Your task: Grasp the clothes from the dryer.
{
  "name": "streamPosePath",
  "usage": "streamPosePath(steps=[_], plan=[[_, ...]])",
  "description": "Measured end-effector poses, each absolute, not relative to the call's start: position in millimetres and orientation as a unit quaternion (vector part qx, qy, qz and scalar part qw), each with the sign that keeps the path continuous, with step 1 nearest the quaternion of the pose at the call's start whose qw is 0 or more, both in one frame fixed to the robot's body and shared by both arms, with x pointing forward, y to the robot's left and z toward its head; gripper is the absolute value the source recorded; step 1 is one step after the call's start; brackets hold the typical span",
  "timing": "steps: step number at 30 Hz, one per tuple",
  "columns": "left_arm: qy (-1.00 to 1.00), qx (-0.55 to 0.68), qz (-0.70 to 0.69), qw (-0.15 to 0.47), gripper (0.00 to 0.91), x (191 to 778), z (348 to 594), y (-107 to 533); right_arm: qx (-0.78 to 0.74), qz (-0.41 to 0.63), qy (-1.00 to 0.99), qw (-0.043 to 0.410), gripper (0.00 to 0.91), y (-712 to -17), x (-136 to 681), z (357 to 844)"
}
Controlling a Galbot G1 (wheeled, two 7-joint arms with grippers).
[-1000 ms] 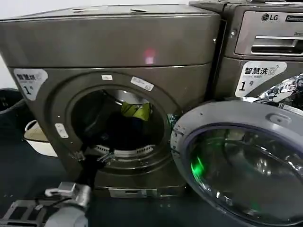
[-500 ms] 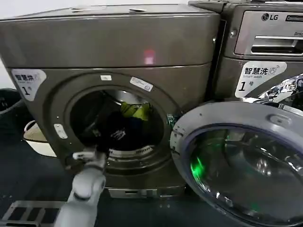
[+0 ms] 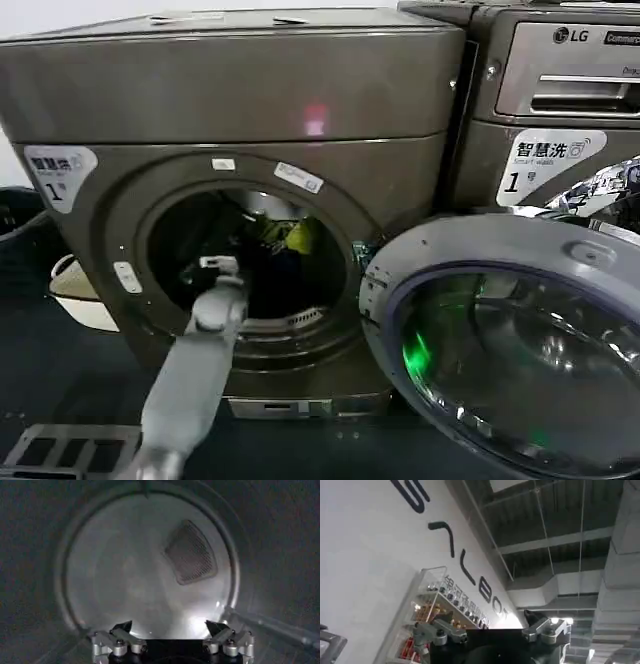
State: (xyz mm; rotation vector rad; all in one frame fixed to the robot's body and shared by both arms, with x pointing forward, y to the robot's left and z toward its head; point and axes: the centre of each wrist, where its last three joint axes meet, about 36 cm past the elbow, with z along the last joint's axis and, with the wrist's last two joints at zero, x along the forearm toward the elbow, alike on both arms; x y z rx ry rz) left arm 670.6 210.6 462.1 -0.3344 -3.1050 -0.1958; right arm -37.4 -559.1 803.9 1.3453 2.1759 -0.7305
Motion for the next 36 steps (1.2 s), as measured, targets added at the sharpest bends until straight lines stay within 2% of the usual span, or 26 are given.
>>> streamPosePath(steps=[7, 19, 28, 36], plan=[[-0.962, -0.201, -0.175, 0.059, 0.907, 716, 460, 211, 0.492, -0.264, 0.794, 0.238, 0.907, -558, -40, 801], [-0.81, -0.393, -0.401, 0.167, 0.907, 759, 464, 226, 0.496, -0.265, 0.792, 0.239, 0.907, -556, -44, 800], [-0.684, -0.432, -0.532, 0.25, 0.907, 776, 486, 231, 0.496, -0.264, 0.792, 0.24, 0.907, -554, -44, 794], [-0.614, -0.425, -0.593, 0.301, 0.907, 778, 483, 227, 0.495, -0.267, 0.791, 0.24, 0.907, -552, -44, 795]])
